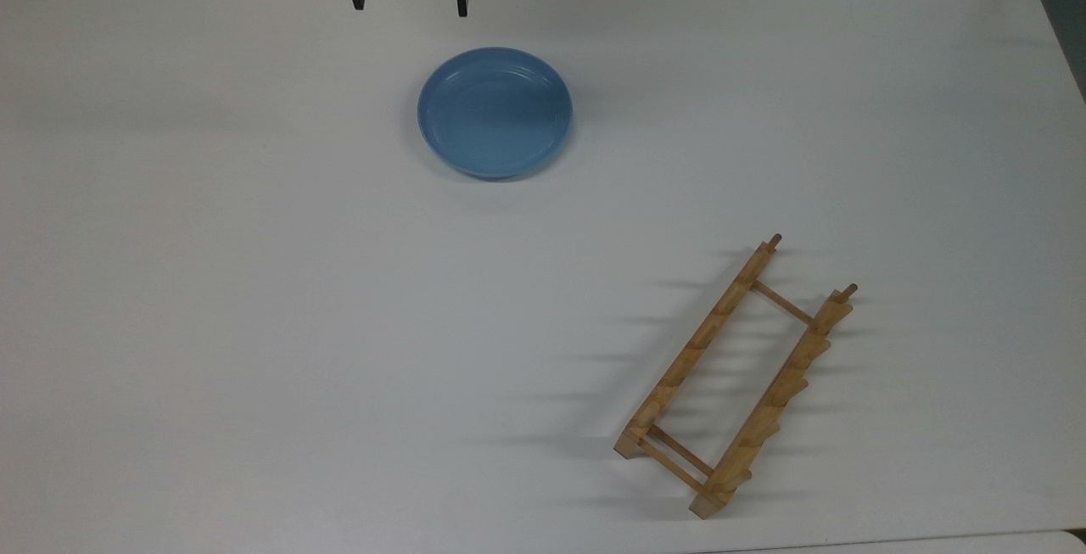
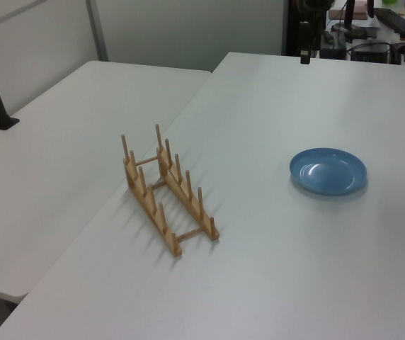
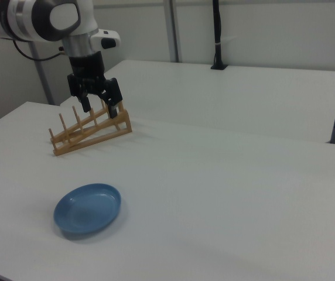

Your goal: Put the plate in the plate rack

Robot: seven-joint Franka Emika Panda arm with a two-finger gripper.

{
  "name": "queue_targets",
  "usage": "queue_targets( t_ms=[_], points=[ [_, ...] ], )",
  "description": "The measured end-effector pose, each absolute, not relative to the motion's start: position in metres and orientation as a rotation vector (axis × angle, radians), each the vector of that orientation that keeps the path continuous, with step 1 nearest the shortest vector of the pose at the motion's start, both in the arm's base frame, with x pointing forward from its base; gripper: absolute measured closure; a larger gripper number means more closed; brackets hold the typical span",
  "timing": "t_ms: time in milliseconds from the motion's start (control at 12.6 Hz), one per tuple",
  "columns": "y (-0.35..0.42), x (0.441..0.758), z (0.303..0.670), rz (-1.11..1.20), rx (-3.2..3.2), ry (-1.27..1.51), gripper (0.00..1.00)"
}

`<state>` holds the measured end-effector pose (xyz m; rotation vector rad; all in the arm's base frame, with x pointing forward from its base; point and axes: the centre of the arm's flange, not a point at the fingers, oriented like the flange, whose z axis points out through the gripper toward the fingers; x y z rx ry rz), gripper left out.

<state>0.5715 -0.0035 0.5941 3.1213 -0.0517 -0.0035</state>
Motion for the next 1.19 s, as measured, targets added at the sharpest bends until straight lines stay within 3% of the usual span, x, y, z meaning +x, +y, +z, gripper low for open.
queue_targets(
  t_ms=[794,953,1191],
  points=[
    [-0.007,0.571,0.594,-0.005,3.122,-0.016,0.00],
    [-0.016,0.571,0.588,-0.025,3.119,0.149,0.00],
    [-0.034,0.573,0.546,-0.073,3.088,0.500,0.00]
  ],
)
